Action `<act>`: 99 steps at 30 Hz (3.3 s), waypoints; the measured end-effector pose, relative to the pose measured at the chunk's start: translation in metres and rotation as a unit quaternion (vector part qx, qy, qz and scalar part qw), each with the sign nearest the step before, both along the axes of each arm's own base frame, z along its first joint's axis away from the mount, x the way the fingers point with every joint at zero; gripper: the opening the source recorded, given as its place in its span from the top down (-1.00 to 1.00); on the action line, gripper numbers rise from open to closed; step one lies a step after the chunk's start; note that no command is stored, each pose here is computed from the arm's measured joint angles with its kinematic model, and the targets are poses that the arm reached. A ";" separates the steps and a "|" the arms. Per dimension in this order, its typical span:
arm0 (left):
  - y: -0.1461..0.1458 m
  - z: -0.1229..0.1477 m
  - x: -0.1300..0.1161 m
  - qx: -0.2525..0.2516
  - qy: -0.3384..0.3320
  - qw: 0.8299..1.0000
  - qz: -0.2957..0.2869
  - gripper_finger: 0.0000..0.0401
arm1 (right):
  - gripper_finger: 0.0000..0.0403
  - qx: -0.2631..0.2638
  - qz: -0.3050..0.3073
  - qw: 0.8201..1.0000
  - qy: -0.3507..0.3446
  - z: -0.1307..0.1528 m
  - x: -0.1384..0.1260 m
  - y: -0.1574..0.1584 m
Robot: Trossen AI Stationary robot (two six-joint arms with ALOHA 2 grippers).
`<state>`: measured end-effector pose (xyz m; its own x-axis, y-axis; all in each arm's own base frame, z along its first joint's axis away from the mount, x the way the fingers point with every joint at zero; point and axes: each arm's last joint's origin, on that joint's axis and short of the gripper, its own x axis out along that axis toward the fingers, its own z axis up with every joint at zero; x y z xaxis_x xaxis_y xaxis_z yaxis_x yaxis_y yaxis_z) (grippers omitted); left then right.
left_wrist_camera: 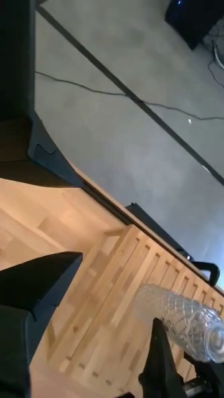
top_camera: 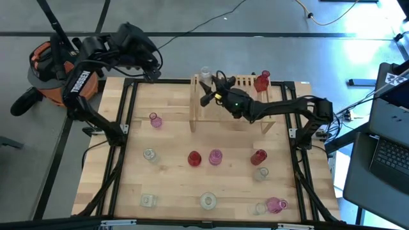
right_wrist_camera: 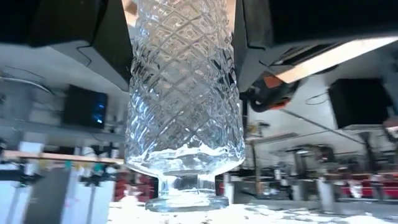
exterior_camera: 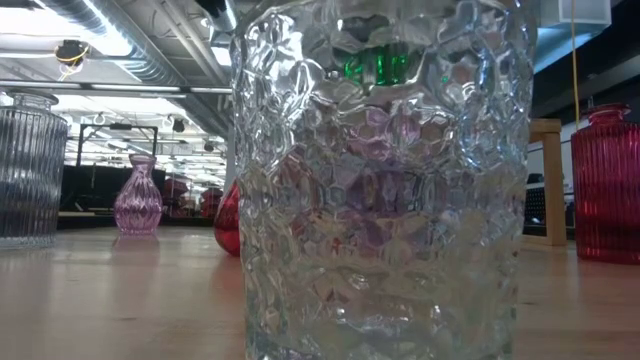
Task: Sort vases onto shelf
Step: Put the transparent vase on the shelf, then put the right red vase on the shelf aligned with the other red vase
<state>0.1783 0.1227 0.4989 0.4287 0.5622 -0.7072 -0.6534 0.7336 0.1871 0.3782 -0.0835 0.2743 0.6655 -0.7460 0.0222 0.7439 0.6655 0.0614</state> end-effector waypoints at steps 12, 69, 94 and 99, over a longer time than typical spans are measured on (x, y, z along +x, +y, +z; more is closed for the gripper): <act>0.001 0.000 0.000 0.002 0.008 1.000 -0.024 0.15 | 0.18 0.016 -0.053 0.998 -0.041 -0.028 0.024 -0.021; -0.001 -0.003 -0.001 -0.009 0.024 0.999 -0.044 0.15 | -0.46 -0.072 -0.066 0.993 0.060 0.023 0.038 -0.034; -0.012 -0.101 -0.003 -0.170 0.132 0.976 -0.046 0.15 | -0.46 -0.054 0.475 0.816 0.324 0.151 0.015 0.044; -0.028 -0.136 -0.007 -0.230 0.144 0.961 -0.056 0.15 | -0.46 -0.005 0.466 0.770 0.435 0.149 -0.009 0.073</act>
